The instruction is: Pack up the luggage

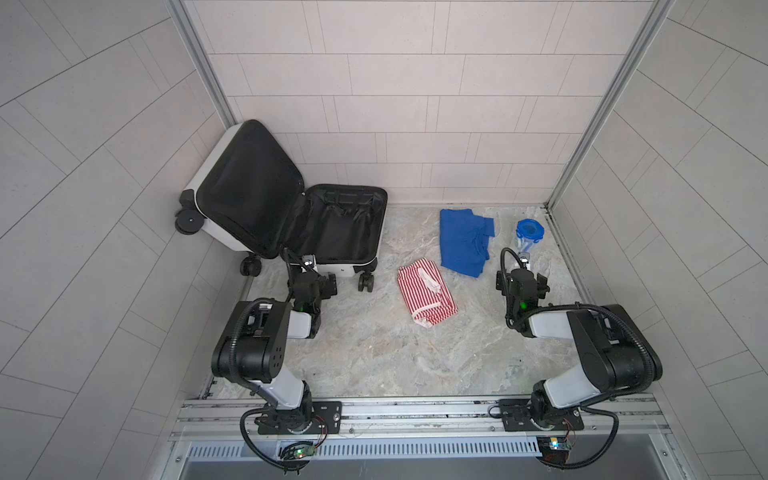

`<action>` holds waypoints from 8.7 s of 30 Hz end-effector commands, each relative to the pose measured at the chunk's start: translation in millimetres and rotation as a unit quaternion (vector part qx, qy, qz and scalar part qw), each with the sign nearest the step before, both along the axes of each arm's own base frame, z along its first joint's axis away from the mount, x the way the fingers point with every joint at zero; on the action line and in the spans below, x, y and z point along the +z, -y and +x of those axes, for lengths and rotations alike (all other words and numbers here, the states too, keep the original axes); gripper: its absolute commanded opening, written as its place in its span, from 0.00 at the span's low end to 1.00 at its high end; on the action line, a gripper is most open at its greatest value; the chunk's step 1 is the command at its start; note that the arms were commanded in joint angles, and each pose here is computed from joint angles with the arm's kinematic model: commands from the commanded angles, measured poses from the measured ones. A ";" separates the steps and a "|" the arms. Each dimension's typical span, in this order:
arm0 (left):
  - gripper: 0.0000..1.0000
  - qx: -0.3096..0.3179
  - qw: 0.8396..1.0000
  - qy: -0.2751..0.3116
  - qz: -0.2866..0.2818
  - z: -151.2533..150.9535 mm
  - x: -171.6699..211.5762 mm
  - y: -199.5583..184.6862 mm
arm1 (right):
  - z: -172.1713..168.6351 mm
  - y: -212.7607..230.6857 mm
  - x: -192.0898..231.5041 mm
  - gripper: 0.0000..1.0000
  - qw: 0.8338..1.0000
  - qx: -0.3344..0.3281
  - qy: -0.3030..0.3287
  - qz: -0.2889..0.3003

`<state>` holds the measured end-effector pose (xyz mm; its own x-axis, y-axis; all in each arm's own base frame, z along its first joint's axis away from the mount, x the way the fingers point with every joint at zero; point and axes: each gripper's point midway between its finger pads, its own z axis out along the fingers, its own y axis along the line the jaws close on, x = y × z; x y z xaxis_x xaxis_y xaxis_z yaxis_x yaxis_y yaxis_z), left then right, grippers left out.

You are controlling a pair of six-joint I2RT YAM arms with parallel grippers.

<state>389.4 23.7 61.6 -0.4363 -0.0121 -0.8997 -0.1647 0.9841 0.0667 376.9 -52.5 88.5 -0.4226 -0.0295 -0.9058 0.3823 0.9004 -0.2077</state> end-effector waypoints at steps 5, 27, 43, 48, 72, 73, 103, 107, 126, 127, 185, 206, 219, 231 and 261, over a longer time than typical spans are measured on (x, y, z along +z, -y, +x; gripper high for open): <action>1.00 -0.006 0.999 0.040 0.002 11.5 23.6 0.6 | 1.1 0.4 8.2 0.99 1.000 -0.005 0.015 0.000; 1.00 -0.006 0.999 0.041 0.002 11.1 23.5 1.2 | 1.1 0.2 7.9 0.99 1.000 -0.005 0.014 0.000; 1.00 -0.007 0.999 0.042 0.002 11.4 24.1 1.4 | 1.1 0.4 7.7 0.99 1.000 -0.005 0.014 0.000; 1.00 -0.006 0.999 0.042 0.002 11.6 24.2 1.1 | 1.1 0.7 7.9 0.99 1.000 -0.006 0.014 0.000; 1.00 0.006 0.999 0.046 -0.002 4.6 47.6 -2.2 | -3.4 4.2 14.5 0.99 1.000 -0.015 0.023 0.003; 1.00 0.002 0.999 0.044 -0.002 3.8 50.4 -0.8 | -3.6 4.3 14.5 0.99 1.000 -0.015 0.024 0.004; 1.00 0.082 0.957 0.143 -0.240 -102.4 249.0 -3.1 | -38.4 -19.4 125.4 1.00 0.971 -0.026 -0.063 0.230; 0.93 0.000 0.953 0.098 -0.285 -96.4 253.0 30.1 | -32.8 -55.6 114.5 0.88 0.941 0.043 -0.092 0.324; 0.83 -0.115 0.899 -0.115 -0.406 -125.9 129.3 209.6 | -29.8 -213.4 17.2 0.86 0.876 0.210 -0.300 0.314; 0.83 -0.118 0.894 -0.130 -0.412 -124.7 121.2 220.1 | -28.8 -218.8 13.3 0.86 0.872 0.216 -0.307 0.314; 0.55 -0.049 0.853 -0.290 -0.431 -49.7 -40.8 308.5 | -3.5 -261.5 -70.4 0.63 0.833 0.226 -0.370 0.344; 0.05 -0.092 0.878 -0.289 -0.371 -39.4 6.7 312.7 | -8.0 -289.8 -28.1 0.03 0.832 0.245 -0.335 0.368; 0.02 -0.138 0.912 -0.243 -0.300 -23.1 103.9 285.6 | -5.2 -330.2 64.7 0.00 0.832 0.296 -0.284 0.375; 0.02 -0.128 0.944 -0.156 -0.259 14.4 182.4 216.2 | 29.5 -399.6 155.1 0.00 0.804 0.345 -0.204 0.439; 0.02 -0.022 0.966 -0.143 -0.216 135.0 173.8 82.2 | 148.9 -545.6 136.0 0.00 0.720 0.374 -0.124 0.571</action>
